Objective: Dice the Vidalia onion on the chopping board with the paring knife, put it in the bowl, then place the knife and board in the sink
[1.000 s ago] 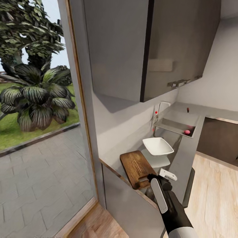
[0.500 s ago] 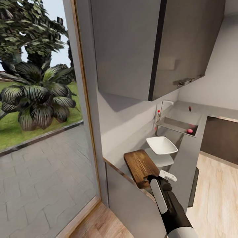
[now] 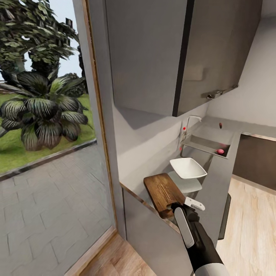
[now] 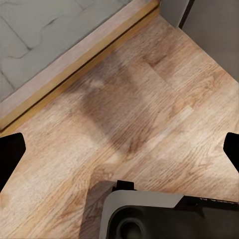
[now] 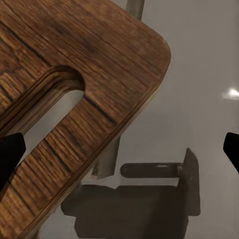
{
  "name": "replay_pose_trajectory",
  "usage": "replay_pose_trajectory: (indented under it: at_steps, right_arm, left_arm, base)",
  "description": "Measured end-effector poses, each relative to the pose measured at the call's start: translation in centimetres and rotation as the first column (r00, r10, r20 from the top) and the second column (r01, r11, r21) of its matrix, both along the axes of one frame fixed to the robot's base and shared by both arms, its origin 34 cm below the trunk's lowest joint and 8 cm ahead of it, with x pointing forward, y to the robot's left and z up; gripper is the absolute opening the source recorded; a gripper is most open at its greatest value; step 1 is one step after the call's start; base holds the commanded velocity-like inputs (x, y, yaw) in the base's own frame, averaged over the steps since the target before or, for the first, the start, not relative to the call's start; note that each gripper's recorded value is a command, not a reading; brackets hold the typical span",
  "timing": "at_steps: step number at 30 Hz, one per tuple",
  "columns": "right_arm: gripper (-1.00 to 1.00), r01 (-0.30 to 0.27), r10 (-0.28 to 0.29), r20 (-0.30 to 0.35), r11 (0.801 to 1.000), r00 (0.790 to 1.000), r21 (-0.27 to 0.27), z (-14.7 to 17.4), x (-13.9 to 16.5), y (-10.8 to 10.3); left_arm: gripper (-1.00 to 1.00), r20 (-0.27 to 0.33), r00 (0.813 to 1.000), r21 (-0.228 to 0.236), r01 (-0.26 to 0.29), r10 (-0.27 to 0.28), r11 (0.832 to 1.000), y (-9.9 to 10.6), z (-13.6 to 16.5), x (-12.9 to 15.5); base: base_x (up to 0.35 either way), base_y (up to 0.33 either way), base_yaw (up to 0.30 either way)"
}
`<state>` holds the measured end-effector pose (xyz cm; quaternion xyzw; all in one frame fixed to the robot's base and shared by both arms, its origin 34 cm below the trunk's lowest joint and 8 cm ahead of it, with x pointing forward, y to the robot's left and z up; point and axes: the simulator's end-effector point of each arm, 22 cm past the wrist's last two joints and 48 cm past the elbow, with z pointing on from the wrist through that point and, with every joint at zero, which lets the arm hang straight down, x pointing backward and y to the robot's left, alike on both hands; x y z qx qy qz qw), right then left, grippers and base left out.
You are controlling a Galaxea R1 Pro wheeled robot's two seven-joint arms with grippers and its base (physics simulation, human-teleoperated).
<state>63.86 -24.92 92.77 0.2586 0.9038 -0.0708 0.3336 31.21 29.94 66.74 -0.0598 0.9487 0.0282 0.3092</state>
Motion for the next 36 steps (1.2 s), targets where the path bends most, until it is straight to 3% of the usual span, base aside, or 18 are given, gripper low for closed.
replay_pose_trajectory:
  at_steps: [21, 36]
  right_arm:
    - [1.0, -0.002, 0.002, -0.016, 1.0, 1.0, -0.001, -0.65, -0.31, 0.07]
    - [1.0, 0.0, 0.0, -0.019, 1.0, 1.0, -0.003, -0.69, -0.36, -0.03]
  left_arm:
    - [1.0, -0.001, 1.0, 0.0, 0.0, 0.0, 1.0, 0.0, -0.02, -0.05]
    - [1.0, -0.008, 1.0, -0.001, 0.001, -0.001, 1.0, -0.04, -0.15, -0.32]
  base:
    - [0.073, 0.042, 0.0]
    - [0.0, -0.071, 0.0]
